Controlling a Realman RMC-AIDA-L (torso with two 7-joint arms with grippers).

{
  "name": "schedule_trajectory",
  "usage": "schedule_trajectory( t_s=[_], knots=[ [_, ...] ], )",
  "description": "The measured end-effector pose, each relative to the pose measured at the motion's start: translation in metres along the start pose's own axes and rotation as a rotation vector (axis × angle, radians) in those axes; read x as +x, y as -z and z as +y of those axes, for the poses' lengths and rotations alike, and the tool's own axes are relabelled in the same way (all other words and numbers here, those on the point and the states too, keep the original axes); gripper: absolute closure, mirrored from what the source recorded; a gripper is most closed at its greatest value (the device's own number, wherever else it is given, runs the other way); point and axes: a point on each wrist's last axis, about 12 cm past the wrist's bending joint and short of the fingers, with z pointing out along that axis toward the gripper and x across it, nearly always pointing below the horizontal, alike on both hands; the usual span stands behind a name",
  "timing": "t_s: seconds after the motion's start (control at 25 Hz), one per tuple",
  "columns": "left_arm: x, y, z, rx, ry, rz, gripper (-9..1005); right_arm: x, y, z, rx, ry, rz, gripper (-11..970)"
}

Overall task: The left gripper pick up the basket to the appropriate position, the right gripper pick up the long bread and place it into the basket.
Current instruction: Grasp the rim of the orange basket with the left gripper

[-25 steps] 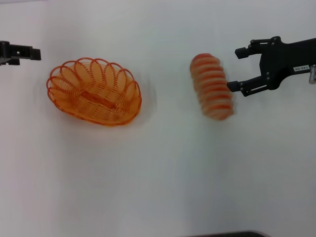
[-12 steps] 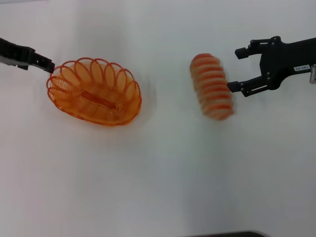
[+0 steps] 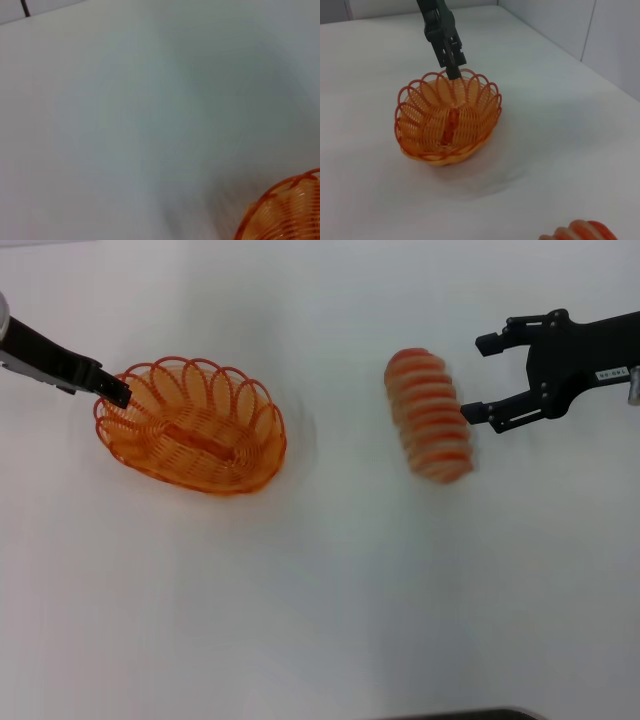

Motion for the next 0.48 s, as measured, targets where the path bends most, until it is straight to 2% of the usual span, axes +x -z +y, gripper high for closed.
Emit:
schedule_trajectory(
  t_s=[0.48],
  knots=[
    [0.004,-0.017,-0.007,0.004,-0.014,0.025,260,-0.002,0.002,-0.003,0.003,0.009,0.004,26]
  ],
)
